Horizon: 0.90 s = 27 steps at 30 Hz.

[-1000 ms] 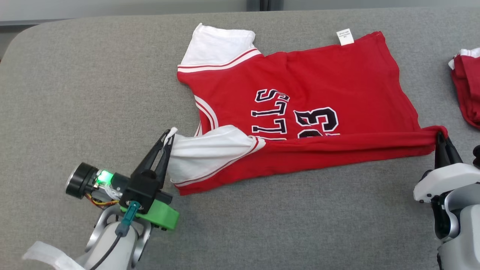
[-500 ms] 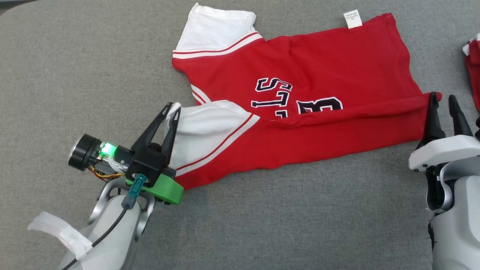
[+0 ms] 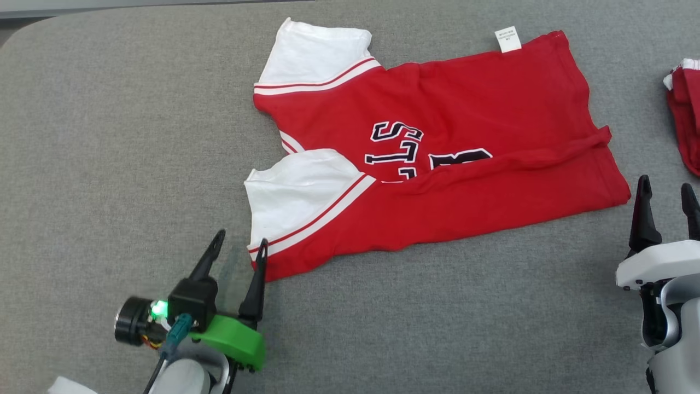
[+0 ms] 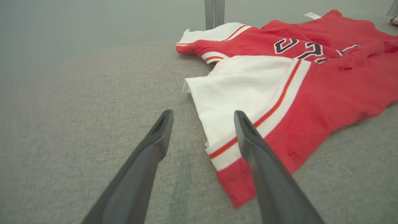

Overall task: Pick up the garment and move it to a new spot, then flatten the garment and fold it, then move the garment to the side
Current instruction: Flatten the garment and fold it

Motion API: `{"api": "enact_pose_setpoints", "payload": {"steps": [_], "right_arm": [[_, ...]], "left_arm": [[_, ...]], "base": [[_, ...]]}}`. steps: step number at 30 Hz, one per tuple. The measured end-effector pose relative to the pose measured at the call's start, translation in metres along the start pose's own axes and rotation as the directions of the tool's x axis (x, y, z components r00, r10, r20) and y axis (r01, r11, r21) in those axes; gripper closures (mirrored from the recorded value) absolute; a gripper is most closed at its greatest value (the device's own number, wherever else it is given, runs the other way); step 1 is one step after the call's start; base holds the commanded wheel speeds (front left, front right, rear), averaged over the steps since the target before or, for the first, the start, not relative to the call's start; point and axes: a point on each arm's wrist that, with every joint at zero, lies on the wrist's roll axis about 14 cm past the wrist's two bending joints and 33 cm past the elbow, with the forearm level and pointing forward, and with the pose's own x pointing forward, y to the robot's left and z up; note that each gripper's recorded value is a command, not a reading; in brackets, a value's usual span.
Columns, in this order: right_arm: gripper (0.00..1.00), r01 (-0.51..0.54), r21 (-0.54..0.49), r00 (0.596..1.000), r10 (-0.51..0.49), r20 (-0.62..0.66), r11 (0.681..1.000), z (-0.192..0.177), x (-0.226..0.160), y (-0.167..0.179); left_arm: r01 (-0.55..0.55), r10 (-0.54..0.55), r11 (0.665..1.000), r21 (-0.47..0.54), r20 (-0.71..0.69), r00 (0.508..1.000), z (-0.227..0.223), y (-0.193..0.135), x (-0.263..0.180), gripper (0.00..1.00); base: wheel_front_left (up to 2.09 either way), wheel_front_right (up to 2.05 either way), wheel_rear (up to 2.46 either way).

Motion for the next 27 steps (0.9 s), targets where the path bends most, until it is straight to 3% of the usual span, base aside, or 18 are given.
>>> {"api": "enact_pose_setpoints", "payload": {"steps": [4,7,16,17,19,27], "right_arm": [[0.00,0.007,-0.004,1.000,-0.007,-0.005,1.000,-0.002,-0.003,-0.004],[0.00,0.003,0.001,1.000,-0.003,-0.009,1.000,-0.004,-0.003,-0.001],[0.00,-0.006,-0.001,1.000,0.006,-0.029,1.000,-0.011,-0.001,0.002],[0.00,-0.006,-0.002,0.999,0.006,-0.032,1.000,-0.012,-0.001,0.002],[0.00,-0.007,-0.003,0.999,0.007,-0.035,1.000,-0.013,0.000,0.002],[0.00,-0.056,-0.014,0.996,0.055,-0.070,0.998,-0.017,0.009,0.016]], "left_arm": [[-0.065,0.045,0.975,-0.212,-0.096,0.994,-0.028,-0.004,-0.014,0.00],[-0.079,0.044,0.953,-0.293,-0.125,0.991,-0.034,-0.008,-0.017,0.00],[-0.050,-0.006,0.941,-0.334,-0.163,0.987,-0.042,-0.022,-0.015,0.00],[-0.038,-0.020,0.942,-0.333,-0.167,0.986,-0.042,-0.025,-0.014,0.28],[-0.028,-0.027,0.943,-0.330,-0.161,0.987,-0.040,-0.027,-0.012,1.00],[-0.018,-0.024,0.951,-0.308,-0.130,0.991,-0.032,-0.023,-0.010,1.00]], "base": [[0.00,0.00,0.00],[0.00,0.00,0.00],[0.00,0.00,0.00],[0.00,0.00,0.00],[0.00,0.00,0.00],[0.00,0.00,0.00]]}}
